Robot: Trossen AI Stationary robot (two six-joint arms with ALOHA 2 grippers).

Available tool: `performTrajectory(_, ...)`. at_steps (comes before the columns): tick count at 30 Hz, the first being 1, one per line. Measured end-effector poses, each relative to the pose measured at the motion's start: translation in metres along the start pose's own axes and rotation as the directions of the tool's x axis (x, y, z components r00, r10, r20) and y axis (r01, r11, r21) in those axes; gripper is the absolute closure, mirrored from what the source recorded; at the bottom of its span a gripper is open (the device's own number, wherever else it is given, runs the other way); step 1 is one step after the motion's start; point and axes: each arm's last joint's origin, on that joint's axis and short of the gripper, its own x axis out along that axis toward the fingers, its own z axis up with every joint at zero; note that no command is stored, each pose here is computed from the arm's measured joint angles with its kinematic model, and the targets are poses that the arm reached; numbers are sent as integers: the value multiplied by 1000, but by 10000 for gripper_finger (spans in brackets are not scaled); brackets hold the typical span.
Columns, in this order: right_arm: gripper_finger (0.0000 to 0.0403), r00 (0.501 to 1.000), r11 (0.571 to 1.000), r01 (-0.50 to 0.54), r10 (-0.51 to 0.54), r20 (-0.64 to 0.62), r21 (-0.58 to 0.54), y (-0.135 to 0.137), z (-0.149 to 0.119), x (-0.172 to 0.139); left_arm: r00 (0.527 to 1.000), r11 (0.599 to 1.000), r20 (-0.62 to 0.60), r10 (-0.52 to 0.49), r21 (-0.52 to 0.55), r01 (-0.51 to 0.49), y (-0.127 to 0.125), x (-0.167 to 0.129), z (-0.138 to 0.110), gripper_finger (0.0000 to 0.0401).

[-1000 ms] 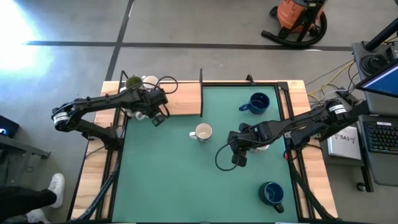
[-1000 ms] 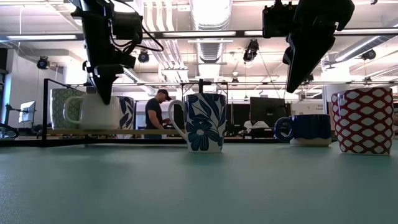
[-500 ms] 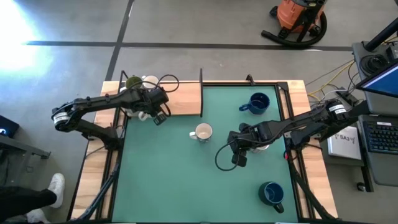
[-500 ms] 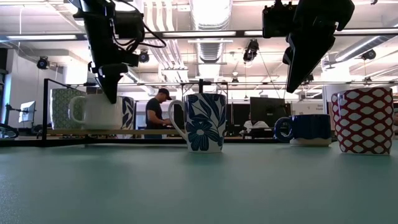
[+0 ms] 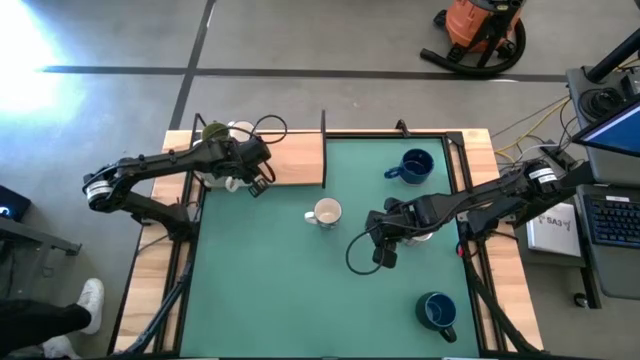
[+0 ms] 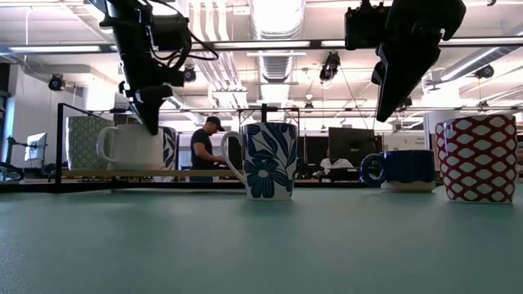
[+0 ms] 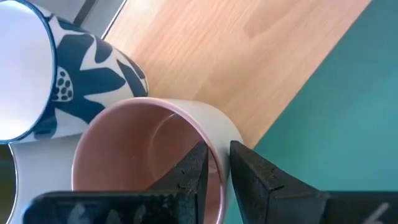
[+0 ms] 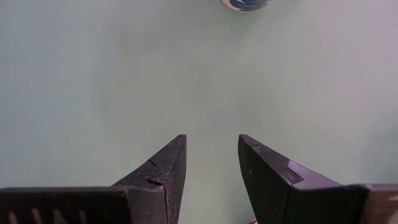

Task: Place coffee mugs
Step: Put the white-pink mug on the shelf, then put the black-blue mug on the shelf

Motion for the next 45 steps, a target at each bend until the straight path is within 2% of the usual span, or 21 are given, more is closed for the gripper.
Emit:
performTrajectory(9, 268, 1000, 1000, 0, 0, 0, -1, 0, 0, 0, 1000, 1000, 1, 1, 6, -1, 1, -2, -1, 354)
performTrajectory(15, 268, 1000, 1000, 0, 0, -1, -7, 0, 0, 0, 997, 1000, 72, -13, -27, 15, 7, -25, 11, 354)
performTrajectory(21, 268, 999, 999, 19, -17, -39, 44, -2, -4, 0, 981, 990, 141, -131, -35, 137, -3, -46, 22, 354)
performTrajectory(26, 268, 991, 988, 28, -8, -132, 152, -2, -12, -2, 954, 970, 180, -238, 2, 242, -29, -54, 20, 354)
performTrajectory(30, 268, 981, 980, 60, -22, -194, 191, 1, -21, -4, 908, 945, 263, -327, 73, 320, -59, -63, 17, 354)
performTrajectory(33, 268, 976, 973, 78, -30, -214, 219, 5, -25, -6, 849, 911, 332, -412, 143, 386, -85, -72, 11, 354)
performTrajectory(41, 268, 980, 970, 69, -22, -200, 235, 15, -27, -12, 661, 786, 425, -618, 352, 508, -145, -108, -10, 354)
performTrajectory(45, 268, 982, 970, 37, 9, -187, 238, 25, -27, -19, 613, 735, 409, -676, 427, 526, -172, -115, -23, 354)
